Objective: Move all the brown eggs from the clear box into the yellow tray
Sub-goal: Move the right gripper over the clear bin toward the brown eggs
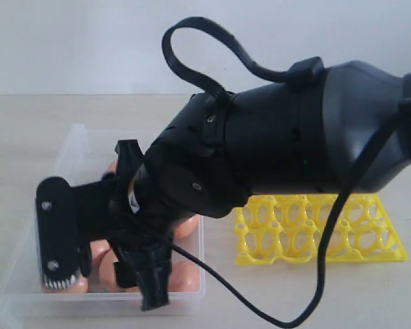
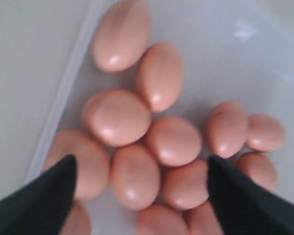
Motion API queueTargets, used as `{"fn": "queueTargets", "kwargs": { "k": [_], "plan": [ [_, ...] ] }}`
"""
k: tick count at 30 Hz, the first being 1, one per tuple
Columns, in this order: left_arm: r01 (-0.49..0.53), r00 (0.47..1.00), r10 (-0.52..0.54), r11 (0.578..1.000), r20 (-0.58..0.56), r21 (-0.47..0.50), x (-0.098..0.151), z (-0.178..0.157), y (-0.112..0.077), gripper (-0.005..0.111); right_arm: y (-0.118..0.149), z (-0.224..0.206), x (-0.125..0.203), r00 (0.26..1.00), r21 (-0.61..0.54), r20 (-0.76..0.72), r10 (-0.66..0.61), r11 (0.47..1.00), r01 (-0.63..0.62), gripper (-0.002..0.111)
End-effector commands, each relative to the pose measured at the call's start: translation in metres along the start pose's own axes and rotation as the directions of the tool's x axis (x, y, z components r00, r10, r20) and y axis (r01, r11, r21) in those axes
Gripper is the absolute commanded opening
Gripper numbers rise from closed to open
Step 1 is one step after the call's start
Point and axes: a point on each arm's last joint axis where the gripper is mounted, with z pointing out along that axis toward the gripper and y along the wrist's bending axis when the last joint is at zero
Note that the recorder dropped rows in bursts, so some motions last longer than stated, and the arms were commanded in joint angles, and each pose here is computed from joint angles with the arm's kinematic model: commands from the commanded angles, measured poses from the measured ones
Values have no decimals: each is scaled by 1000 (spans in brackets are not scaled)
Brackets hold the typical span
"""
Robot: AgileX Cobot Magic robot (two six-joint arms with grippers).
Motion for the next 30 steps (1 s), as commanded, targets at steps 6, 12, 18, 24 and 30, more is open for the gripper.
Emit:
{"fn": "queueTargets", "kwargs": {
  "k": [6,12,18,24,30],
  "plan": [
    [18,1000,-18,1000,22,-5,-3,0,0,4,-12,2,4,984,133,-26,175,976,-170,65],
    [18,1000,-18,1000,22,-5,-3,0,0,4,-13,1,12,929,182,-75,362,921,-344,2],
    [18,1000,-18,1000,22,-5,-3,0,0,4,-8,1,18,971,113,-188,149,985,-129,36],
    [18,1000,-18,1000,22,-5,-3,0,0,4,-9,0,21,971,115,-225,75,992,-50,105],
    [18,1000,-18,1000,22,-5,-3,0,0,4,-12,9,9,994,154,-102,40,988,-24,78]
  ]
}}
